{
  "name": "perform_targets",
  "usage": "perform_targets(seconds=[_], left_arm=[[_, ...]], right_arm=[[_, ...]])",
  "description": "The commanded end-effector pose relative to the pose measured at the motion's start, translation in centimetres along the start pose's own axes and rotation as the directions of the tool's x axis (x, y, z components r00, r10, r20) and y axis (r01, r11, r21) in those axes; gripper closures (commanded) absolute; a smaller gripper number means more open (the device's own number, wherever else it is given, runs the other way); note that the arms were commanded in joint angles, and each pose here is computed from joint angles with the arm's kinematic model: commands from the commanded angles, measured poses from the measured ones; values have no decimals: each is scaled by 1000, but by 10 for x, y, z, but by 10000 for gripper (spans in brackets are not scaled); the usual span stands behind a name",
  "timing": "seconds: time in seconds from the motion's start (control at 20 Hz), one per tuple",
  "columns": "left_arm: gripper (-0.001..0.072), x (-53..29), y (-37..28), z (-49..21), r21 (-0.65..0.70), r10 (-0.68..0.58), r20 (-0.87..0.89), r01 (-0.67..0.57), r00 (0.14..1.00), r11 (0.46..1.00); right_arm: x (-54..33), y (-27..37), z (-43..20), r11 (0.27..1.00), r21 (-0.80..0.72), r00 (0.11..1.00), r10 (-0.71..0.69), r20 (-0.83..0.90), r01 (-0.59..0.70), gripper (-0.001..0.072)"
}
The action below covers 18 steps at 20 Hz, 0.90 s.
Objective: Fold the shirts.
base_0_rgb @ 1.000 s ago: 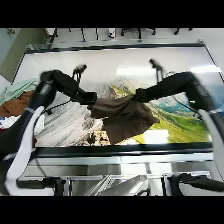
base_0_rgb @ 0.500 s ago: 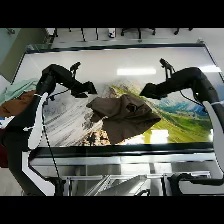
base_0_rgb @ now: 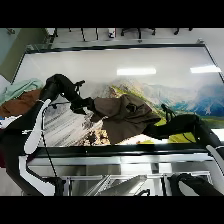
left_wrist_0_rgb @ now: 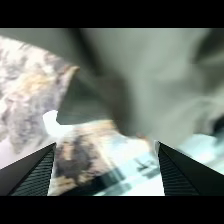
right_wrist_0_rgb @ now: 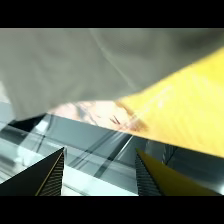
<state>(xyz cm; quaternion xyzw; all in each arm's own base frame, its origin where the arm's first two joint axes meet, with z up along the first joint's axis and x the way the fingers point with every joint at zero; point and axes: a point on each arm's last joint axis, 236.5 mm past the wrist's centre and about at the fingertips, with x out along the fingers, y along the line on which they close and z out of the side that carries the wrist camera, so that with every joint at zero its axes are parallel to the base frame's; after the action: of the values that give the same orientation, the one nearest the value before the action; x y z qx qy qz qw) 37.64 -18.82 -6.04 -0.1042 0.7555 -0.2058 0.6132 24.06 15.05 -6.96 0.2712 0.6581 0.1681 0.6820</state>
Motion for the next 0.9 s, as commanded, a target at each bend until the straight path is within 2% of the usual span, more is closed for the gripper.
perform_targets(seconds=[0.0,0.25,0.3,0.35,0.4,0.45,0.8,0.85], left_arm=[[13,41,12,-3,7,72,24,-72,997,997],[14,62,-2,31,38,69,125,-74,990,997],[103,60,-5,38,46,67,142,-74,988,996],[361,56,-11,44,61,65,158,-75,985,995],[655,50,-16,51,71,59,179,-73,982,995],[687,41,-21,57,82,53,199,-71,979,994],[687,-7,-53,66,156,25,229,-63,973,986],[687,-10,-54,65,161,25,222,-62,975,985]], right_arm=[[23,-10,-7,999,33,1000,-14,25,14,221],[42,-14,-4,997,78,1000,-26,17,25,222],[45,-15,0,996,91,999,-25,30,23,222],[46,-16,5,994,103,999,-25,47,20,222],[46,-16,11,993,113,997,-25,68,17,222],[47,-17,16,992,121,996,-26,86,15,222],[70,-4,56,994,107,992,-39,120,26,228],[77,0,57,995,94,994,-39,105,29,312]])
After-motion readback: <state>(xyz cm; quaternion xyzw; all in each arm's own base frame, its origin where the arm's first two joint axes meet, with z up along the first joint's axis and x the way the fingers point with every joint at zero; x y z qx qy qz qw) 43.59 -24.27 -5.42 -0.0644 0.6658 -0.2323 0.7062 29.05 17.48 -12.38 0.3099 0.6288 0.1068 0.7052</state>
